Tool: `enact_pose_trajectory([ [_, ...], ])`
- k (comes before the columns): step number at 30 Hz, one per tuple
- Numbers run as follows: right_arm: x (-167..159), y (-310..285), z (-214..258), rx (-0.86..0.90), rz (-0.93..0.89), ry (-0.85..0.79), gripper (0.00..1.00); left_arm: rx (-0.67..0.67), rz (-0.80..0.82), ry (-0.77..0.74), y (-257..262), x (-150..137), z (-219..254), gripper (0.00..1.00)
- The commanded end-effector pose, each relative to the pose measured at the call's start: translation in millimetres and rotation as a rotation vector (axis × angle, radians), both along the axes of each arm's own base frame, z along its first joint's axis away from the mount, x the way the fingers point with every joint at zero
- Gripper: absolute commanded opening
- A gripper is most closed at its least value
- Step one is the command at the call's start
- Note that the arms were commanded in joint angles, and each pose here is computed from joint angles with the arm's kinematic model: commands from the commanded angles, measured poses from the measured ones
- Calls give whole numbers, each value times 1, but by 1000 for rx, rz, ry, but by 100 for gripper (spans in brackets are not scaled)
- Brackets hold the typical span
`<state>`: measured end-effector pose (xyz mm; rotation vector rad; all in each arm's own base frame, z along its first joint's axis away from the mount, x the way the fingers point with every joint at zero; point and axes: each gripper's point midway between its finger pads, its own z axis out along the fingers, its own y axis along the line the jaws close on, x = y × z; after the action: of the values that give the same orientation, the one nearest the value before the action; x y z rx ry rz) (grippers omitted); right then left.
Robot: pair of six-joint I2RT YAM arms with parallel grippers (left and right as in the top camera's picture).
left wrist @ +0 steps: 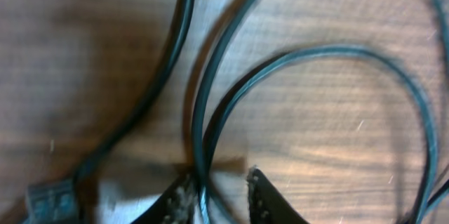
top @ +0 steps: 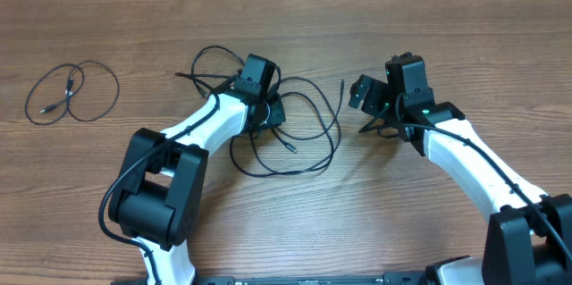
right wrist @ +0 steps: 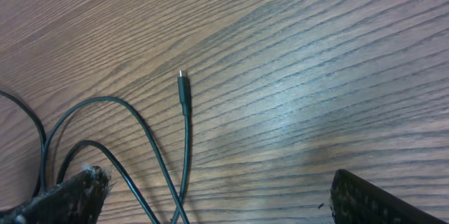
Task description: Untangle cables
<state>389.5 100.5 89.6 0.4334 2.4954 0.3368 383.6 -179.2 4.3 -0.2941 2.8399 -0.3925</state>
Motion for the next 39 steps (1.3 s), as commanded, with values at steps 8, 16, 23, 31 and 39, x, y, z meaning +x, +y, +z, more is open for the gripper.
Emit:
enact_pose_trajectory([
  [8,2,0,2,-4,-5,-9,100,-2,-36,91,-3,-15,21,20],
  [16,2,0,2,-4,-5,-9,100,5,-32,86,-2,-13,21,27],
  [23,2,0,2,-4,-5,-9,100,60,-1,66,8,-8,16,26],
  [31,2,0,2,-4,-5,-9,100,108,21,15,14,6,8,29],
  [39,2,0,2,-4,-5,-9,100,145,52,-81,20,27,14,30],
])
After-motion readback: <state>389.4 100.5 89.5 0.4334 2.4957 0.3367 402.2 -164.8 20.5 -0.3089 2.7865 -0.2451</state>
